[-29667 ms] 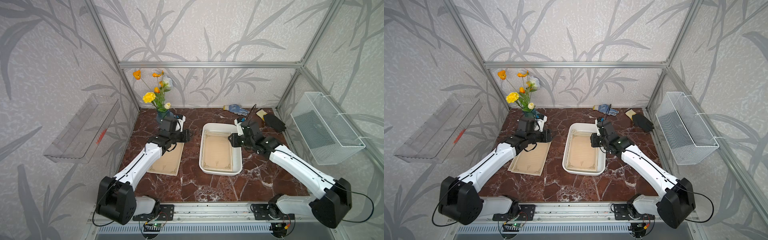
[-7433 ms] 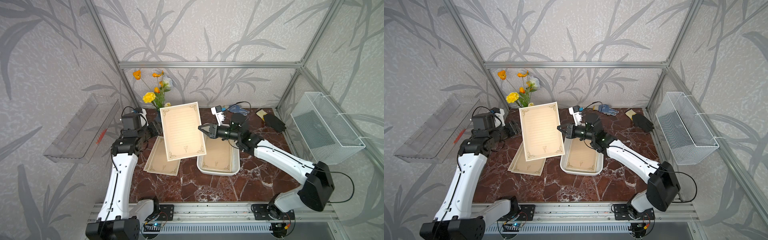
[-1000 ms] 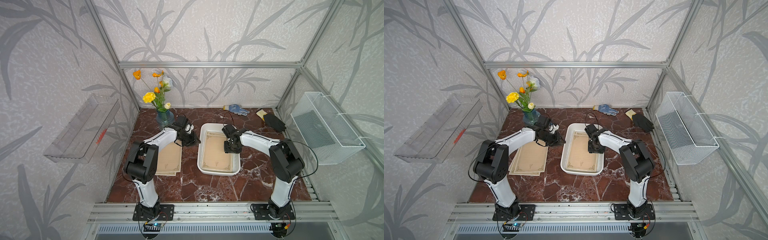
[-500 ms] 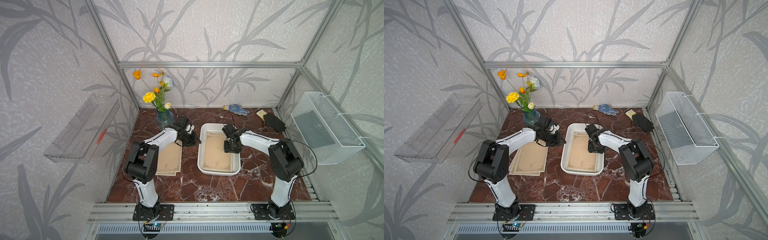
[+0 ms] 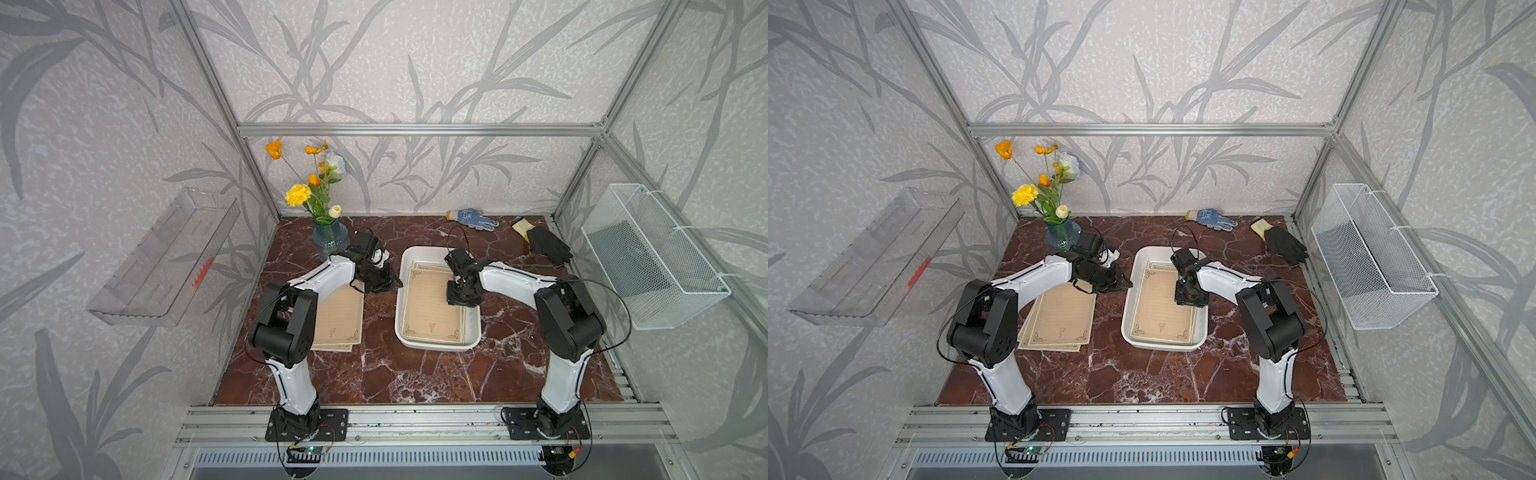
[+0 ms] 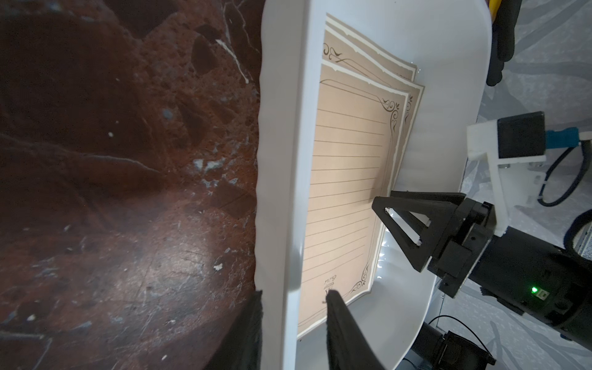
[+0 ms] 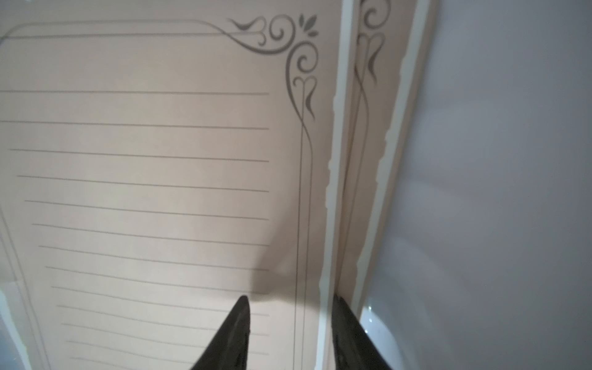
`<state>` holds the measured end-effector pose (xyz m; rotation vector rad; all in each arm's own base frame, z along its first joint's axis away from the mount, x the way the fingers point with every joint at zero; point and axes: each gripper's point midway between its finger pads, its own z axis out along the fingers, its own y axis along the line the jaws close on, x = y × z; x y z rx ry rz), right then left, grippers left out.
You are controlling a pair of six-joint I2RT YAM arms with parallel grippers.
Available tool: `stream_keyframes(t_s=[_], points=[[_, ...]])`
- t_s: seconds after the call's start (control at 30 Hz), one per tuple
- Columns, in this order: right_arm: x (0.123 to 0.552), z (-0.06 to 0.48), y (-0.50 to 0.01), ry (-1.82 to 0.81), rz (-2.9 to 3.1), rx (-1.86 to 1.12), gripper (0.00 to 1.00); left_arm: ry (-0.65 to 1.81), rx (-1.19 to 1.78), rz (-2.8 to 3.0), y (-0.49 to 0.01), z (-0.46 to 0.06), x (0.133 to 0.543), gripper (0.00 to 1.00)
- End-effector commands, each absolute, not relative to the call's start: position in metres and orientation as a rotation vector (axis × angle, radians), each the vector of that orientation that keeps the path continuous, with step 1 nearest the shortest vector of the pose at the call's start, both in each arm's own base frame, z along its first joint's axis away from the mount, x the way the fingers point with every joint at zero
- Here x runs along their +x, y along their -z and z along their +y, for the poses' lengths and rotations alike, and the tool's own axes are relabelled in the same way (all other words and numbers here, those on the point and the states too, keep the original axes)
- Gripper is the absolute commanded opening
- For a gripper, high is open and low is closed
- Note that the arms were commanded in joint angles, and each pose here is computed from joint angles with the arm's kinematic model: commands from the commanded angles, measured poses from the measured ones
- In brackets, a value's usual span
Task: Take out the stationery paper from the storage box
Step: Pick up the stationery paper from the storage box.
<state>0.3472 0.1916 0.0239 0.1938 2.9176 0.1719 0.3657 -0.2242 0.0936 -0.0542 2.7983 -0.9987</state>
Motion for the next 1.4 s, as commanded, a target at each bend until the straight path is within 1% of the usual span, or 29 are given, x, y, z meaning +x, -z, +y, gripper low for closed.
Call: stream_keyframes(t_s=[0.0,0.17,0.53,0.7,0.77,0.87,0.97,1.17,1.37], points=[[0.347,0.191,-0.030,-0.202,2.897,0.234,0.41,0.990,-0.032,2.808,-0.094,-0.227,0.366,0.34],[0.347,0.191,-0.039,-0.218,2.874,0.233,0.40,0.991,-0.035,2.812,-0.093,-0.227,0.365,0.34],[0.345,0.197,-0.053,-0.212,2.853,0.181,0.40,0.994,-0.036,2.815,-0.091,-0.228,0.365,0.34],[0.345,0.203,-0.056,-0.253,2.852,0.169,0.37,0.997,-0.037,2.816,-0.091,-0.228,0.365,0.34],[0.345,0.205,-0.059,-0.268,2.846,0.163,0.33,0.998,-0.039,2.817,-0.090,-0.228,0.365,0.34],[0.345,0.210,-0.064,-0.314,2.837,0.145,0.17,1.000,-0.043,2.822,-0.088,-0.229,0.365,0.34],[0.344,0.217,-0.068,-0.360,2.835,0.135,0.04,1.002,-0.044,2.822,-0.088,-0.229,0.365,0.34],[0.344,0.219,-0.070,-0.381,2.830,0.129,0.00,1.002,-0.047,2.826,-0.087,-0.229,0.365,0.34],[0.344,0.229,-0.070,-0.447,2.823,0.060,0.02,0.994,-0.050,2.828,-0.086,-0.228,0.364,0.34]])
